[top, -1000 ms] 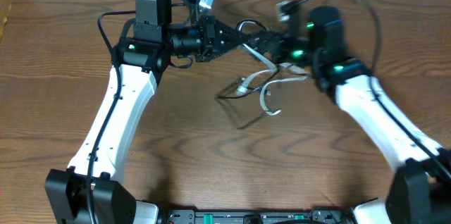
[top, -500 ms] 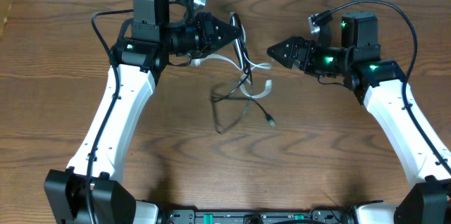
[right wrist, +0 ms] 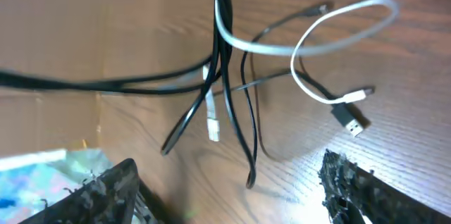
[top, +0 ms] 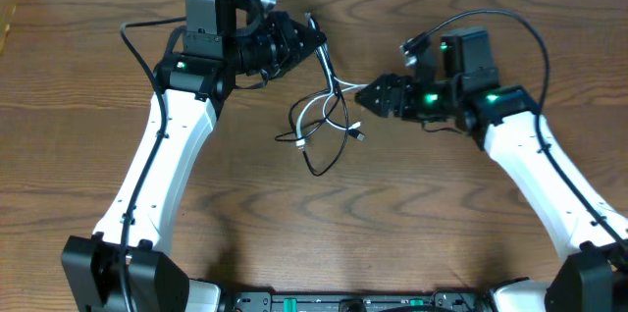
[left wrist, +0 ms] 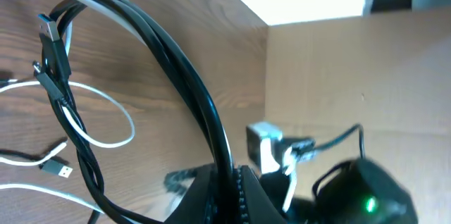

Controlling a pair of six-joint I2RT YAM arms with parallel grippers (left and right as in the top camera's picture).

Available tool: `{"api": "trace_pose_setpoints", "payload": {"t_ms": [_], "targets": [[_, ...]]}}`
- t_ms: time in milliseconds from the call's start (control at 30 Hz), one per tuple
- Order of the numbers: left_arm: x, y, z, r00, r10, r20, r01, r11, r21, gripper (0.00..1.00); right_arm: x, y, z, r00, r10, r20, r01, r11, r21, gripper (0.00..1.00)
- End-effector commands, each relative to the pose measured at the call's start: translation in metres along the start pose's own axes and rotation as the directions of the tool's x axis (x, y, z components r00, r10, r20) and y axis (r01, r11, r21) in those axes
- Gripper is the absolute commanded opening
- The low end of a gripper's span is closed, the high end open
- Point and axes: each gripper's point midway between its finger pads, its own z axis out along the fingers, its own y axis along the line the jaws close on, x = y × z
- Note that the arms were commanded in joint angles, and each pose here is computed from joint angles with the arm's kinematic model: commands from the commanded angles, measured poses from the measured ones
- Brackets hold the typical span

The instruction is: Untangle cables

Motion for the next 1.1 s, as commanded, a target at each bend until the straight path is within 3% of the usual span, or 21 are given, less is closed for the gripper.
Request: {"api": "trace_pose_setpoints", "payload": {"t_ms": [0,200,333,433,467,533,633,667,867,1067], "targets": [[-0.006,-0.002,-0.005,0.997,-0.056,0.046,0.057,0.998,-0.013,0.07,0.004,-0.014,0.021,1.0,-0.003,0.009,0.002,0.993,0.117,0.75],[-0.006,-0.002,-0.005,0.995,-0.083,0.046,0.084,0.996,-0.011,0.08,0.006,-0.015,0.079,0.999,-0.045,0.0,0.044,0.992,0.116,0.71],[-0.006,-0.002,-0.005,0.994,-0.101,0.047,0.101,0.995,-0.011,0.07,-0.002,-0.013,0.103,0.999,-0.038,0.028,0.036,0.997,0.069,0.75],[-0.006,-0.002,-0.005,0.994,-0.101,0.046,0.101,0.995,-0.011,0.07,-0.006,-0.018,0.112,0.998,-0.031,0.046,0.028,0.998,0.063,0.7],[-0.006,-0.002,-0.005,0.994,-0.1,0.046,0.101,0.995,-0.011,0.07,-0.007,-0.021,0.114,0.998,-0.029,0.048,0.025,0.997,0.072,0.66],[-0.005,-0.002,-0.005,0.995,-0.087,0.043,0.087,0.996,-0.009,0.08,-0.008,-0.029,0.112,0.998,-0.016,0.053,0.011,0.995,0.104,0.45],[-0.003,-0.002,-0.005,0.999,0.025,0.032,-0.025,1.0,-0.014,0.07,-0.012,-0.042,0.102,0.998,0.012,0.06,-0.02,0.99,0.14,0.05],[-0.003,-0.001,-0.005,0.997,0.078,0.028,-0.077,0.997,-0.018,0.07,-0.014,-0.048,0.095,0.998,0.02,0.061,-0.03,0.988,0.154,0.01],[-0.005,0.011,-0.011,0.948,0.319,0.012,-0.318,0.946,-0.056,0.08,-0.028,-0.091,0.029,0.993,0.059,0.103,-0.086,0.953,0.289,0.01],[-0.005,0.036,-0.024,0.852,0.521,-0.046,-0.522,0.846,-0.108,0.07,-0.036,-0.124,-0.043,0.979,0.082,0.185,-0.153,0.897,0.414,0.01]]}}
